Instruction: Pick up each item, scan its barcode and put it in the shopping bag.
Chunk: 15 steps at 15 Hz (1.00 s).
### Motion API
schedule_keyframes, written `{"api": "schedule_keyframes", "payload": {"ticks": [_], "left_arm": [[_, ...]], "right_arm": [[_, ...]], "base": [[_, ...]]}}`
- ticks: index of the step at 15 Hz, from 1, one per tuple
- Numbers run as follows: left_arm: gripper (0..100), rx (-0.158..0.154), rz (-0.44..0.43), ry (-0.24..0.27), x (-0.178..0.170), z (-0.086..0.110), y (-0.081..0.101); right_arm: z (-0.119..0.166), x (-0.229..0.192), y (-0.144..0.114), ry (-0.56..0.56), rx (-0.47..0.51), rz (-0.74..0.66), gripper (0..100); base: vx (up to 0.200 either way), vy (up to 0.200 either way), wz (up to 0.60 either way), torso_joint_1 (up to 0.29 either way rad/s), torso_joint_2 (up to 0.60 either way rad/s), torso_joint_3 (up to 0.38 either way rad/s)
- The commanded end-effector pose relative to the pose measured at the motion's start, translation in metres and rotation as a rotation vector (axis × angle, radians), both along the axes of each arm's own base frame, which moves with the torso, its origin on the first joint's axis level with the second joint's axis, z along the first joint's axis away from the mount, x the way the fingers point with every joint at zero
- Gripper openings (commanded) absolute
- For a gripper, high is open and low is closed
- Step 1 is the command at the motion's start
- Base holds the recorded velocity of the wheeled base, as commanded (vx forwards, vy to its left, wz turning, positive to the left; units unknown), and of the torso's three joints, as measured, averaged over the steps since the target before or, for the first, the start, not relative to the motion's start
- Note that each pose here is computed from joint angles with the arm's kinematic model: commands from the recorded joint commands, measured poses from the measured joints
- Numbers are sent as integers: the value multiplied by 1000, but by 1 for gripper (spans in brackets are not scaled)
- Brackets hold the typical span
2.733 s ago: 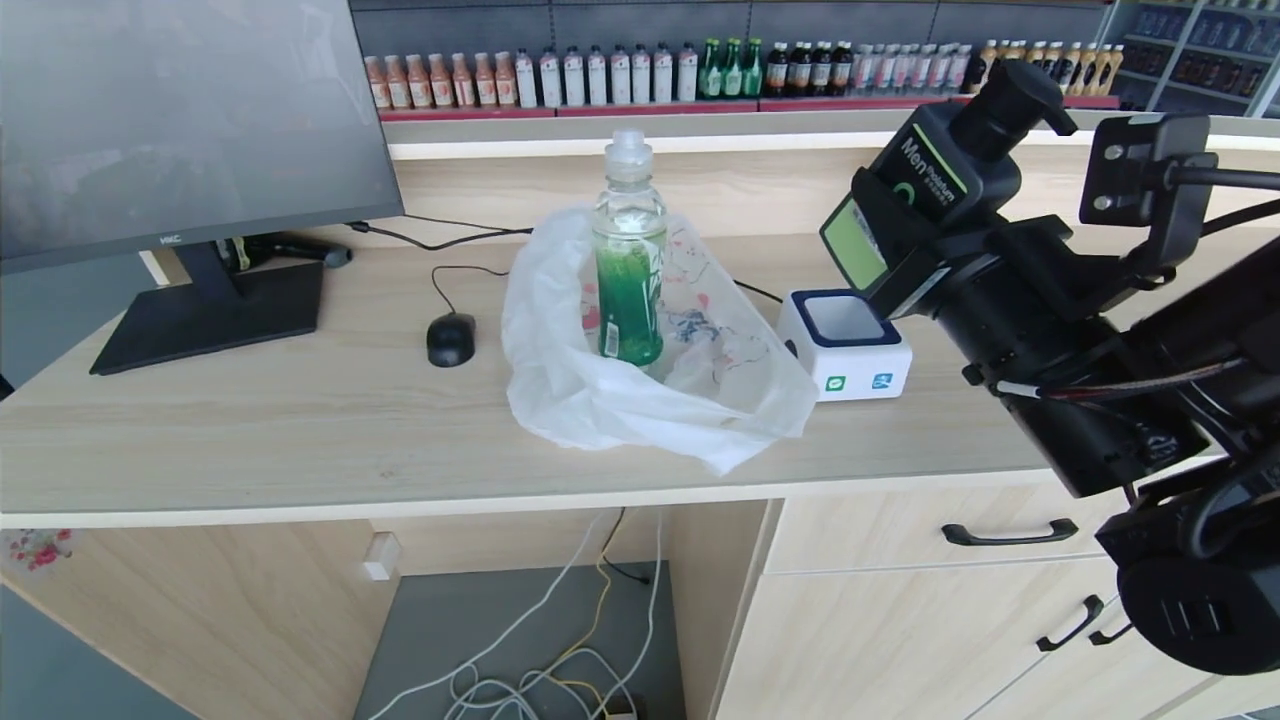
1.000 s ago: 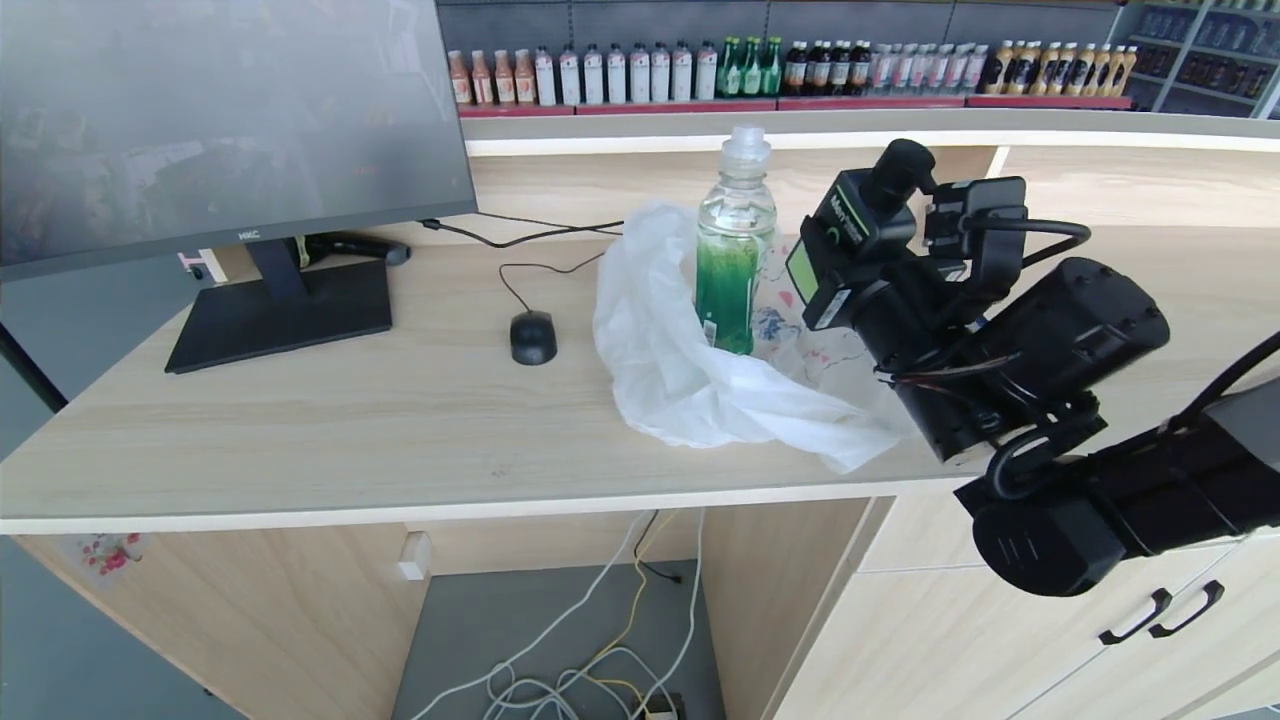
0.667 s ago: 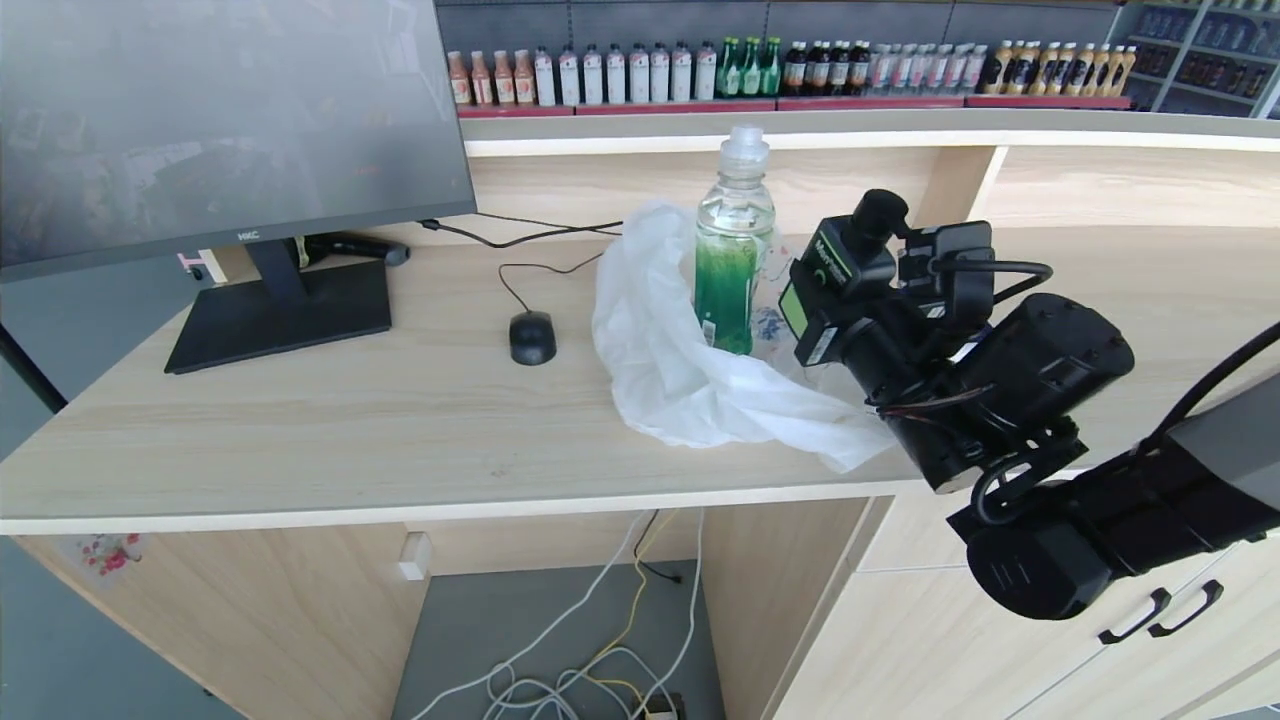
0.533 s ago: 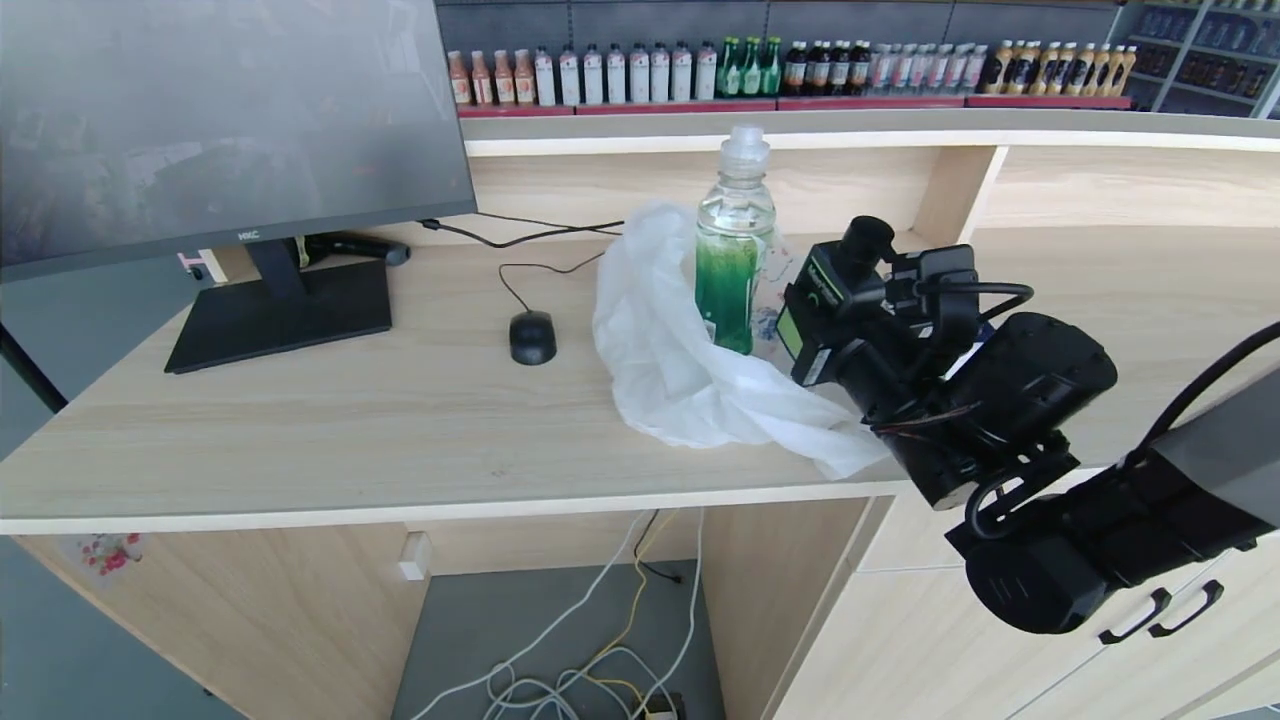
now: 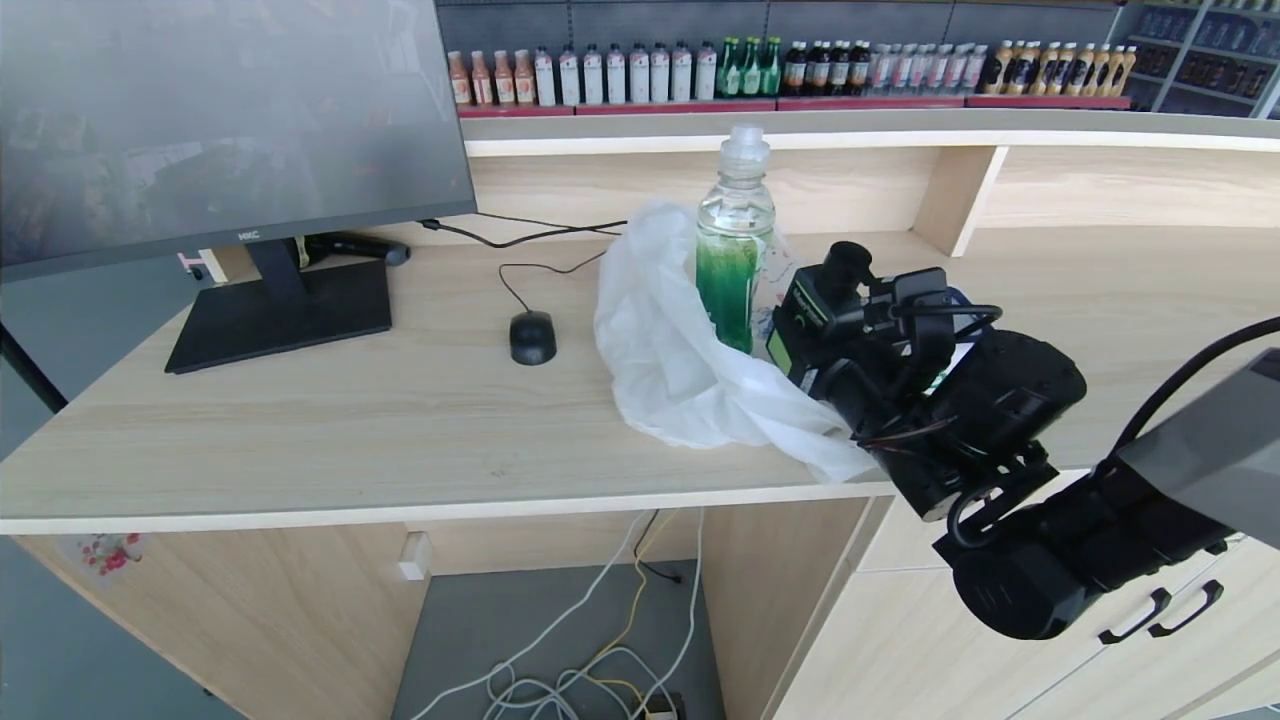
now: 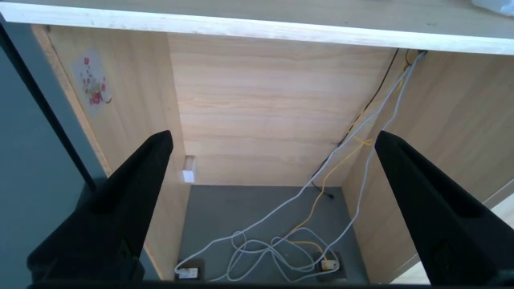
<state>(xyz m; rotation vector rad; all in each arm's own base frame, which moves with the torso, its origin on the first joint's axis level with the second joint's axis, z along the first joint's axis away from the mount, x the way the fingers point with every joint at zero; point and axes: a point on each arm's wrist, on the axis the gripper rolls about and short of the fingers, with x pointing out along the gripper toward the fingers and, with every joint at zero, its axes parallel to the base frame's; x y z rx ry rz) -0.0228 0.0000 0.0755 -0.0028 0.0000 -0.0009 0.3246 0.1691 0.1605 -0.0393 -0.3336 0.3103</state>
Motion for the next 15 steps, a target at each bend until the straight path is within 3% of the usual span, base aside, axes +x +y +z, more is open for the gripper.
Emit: {"api": "schedule_keyframes", "payload": {"ticks": [1,15], "left_arm": [[100,0,1,0,0,0,0],[100,0,-1,0,0,0,0]], "right_arm": [[-7,1,1,18,-13,3,0],[-27,10,-2,63,-49,32,0]], "base": [[0,0,0,0,0,0],[0,0,0,0,0,0]]}}
